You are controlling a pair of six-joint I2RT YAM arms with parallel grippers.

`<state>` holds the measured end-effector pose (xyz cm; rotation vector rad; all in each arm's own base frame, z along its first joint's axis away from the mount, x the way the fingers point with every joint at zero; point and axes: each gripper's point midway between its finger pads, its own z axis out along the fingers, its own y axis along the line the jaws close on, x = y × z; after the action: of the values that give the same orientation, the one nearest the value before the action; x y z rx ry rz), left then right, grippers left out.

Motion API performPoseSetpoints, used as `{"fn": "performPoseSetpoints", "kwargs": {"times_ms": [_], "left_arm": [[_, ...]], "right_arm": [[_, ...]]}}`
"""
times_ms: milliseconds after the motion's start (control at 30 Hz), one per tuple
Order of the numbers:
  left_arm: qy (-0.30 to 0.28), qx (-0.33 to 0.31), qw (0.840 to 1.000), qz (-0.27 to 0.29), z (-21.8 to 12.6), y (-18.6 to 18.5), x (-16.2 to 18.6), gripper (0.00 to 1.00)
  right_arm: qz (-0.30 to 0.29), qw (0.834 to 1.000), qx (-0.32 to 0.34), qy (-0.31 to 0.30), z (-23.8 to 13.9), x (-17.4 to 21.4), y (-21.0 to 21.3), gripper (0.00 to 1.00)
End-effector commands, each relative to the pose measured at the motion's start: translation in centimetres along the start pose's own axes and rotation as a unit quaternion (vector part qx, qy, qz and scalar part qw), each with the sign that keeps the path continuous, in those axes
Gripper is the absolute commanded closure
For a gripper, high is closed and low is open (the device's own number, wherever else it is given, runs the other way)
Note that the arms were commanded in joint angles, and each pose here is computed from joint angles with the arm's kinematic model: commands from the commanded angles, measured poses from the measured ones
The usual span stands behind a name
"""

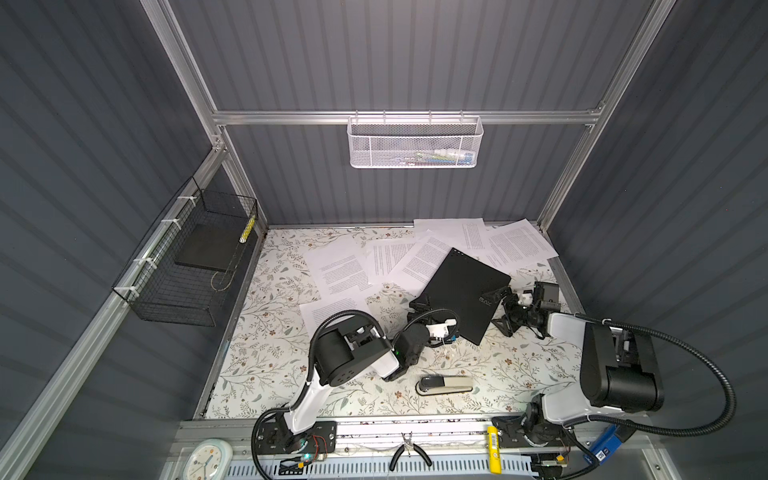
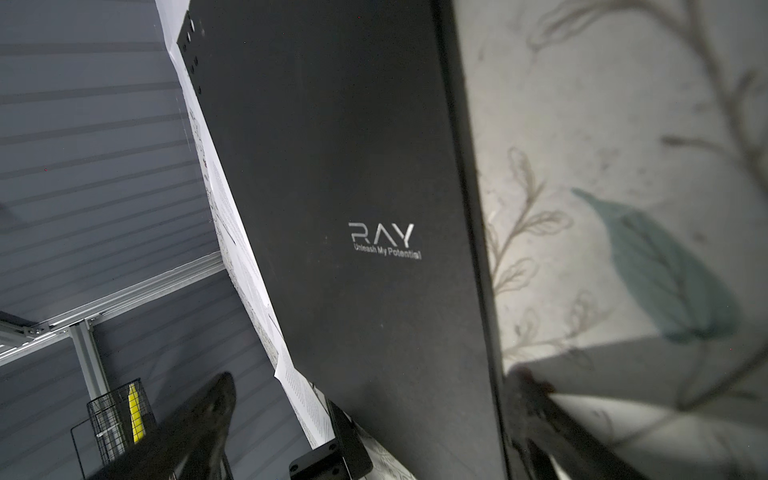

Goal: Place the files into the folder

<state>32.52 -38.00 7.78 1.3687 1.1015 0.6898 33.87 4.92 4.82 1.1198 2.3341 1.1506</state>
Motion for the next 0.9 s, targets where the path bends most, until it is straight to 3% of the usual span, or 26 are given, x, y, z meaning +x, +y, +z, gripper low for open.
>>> {"fn": "performPoseSetpoints", "kwargs": {"times_ms": [0,167,267,433,600,867], "left_arm": [[-0.017,-0.003,1.0,-0.004,0.4,-0.5,-0.9,0.0],[-0.032,0.029,0.999,-0.008,0.7,-1.8,-1.6,0.01],[-0.042,0.064,0.997,-0.015,0.6,-3.0,-1.8,0.08],[-0.049,0.13,0.989,-0.042,0.5,-4.1,-1.8,0.33],[-0.047,0.141,0.988,-0.047,1.1,-4.5,-1.6,0.56],[-0.037,0.126,0.988,-0.078,2.6,-3.7,-1.4,0.75]], "right_arm": [[0.014,0.999,0.028,0.025,0.4,1.4,-1.8,0.01],[0.011,0.999,0.027,0.029,0.4,1.4,-1.7,0.01],[0.008,0.999,0.026,0.03,0.3,1.4,-1.5,0.01],[0.002,0.999,0.026,0.033,0.2,1.5,-1.3,0.01],[-0.004,0.999,0.027,0.032,0.0,1.5,-1.2,0.01],[-0.019,0.999,0.032,0.028,-0.7,1.8,-0.9,0.01]]}}
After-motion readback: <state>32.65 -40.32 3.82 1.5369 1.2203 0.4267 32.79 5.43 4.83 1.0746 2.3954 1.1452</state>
